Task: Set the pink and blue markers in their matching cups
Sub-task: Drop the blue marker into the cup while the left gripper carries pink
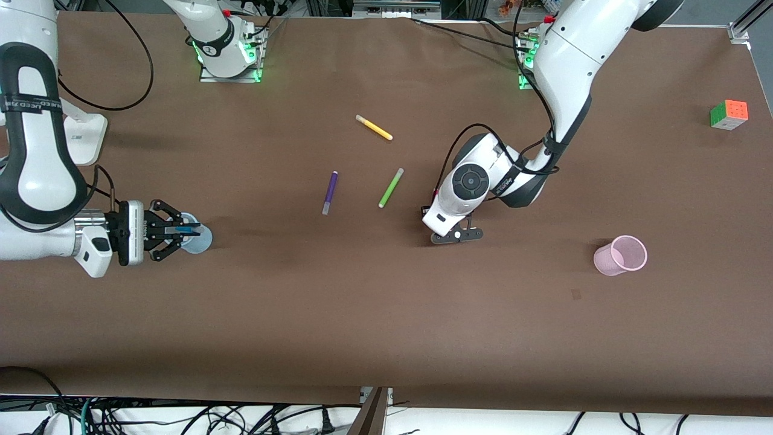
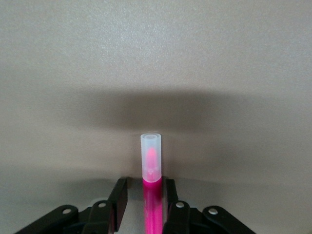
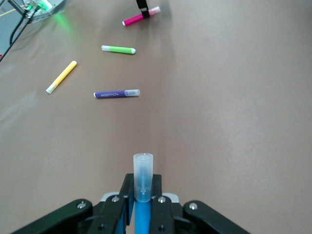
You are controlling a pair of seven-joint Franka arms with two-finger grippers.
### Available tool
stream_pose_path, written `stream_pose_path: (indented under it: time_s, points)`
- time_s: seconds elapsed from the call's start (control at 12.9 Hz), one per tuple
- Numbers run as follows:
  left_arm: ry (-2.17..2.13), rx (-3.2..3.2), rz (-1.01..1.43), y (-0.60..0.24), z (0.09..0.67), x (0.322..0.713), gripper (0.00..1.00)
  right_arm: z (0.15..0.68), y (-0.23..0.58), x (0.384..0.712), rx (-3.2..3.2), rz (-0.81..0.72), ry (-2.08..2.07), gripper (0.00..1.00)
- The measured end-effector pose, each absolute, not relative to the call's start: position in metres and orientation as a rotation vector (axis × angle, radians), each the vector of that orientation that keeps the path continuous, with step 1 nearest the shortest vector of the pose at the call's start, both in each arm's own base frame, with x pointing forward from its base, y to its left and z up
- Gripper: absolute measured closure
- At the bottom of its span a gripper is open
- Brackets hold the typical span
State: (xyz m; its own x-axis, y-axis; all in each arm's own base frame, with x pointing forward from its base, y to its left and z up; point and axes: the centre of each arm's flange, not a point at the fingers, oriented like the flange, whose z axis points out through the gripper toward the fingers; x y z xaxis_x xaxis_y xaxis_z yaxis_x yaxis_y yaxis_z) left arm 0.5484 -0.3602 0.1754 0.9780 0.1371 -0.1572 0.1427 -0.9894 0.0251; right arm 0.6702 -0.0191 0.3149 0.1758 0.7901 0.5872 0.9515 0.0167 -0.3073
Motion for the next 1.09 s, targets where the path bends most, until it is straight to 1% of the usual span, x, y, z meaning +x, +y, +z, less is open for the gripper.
stream_pose_path:
  time_s: [0.16, 0.47, 0.62, 0.78, 1.01, 1.09]
  points:
    - [0.228, 3.088, -0.242, -0.36, 0.174, 0.548, 0.82, 0.31, -0.028, 0.667, -1.766, -0.33, -1.651, 0.83]
    - [0.268, 3.085, -0.238, -0.357, 0.175, 0.551, 0.82, 0.302, -0.047, 0.659, -1.683, -0.375, -1.638, 0.83]
    - [0.336, 3.072, -0.214, -0.344, 0.191, 0.567, 0.82, 0.288, -0.058, 0.657, -1.65, -0.407, -1.629, 0.83]
    - [0.483, 3.038, -0.297, -0.318, 0.244, 0.592, 0.82, 0.275, -0.064, 0.656, -1.63, -0.431, -1.611, 0.83]
    - [0.622, 3.011, -0.421, -0.275, 0.37, 0.615, 0.82, 0.269, -0.064, 0.655, -1.612, -0.443, -1.61, 0.83]
    - [0.66, 3.0, -0.455, -0.257, 0.404, 0.619, 0.82, 0.269, -0.064, 0.655, -1.61, -0.445, -1.612, 0.83]
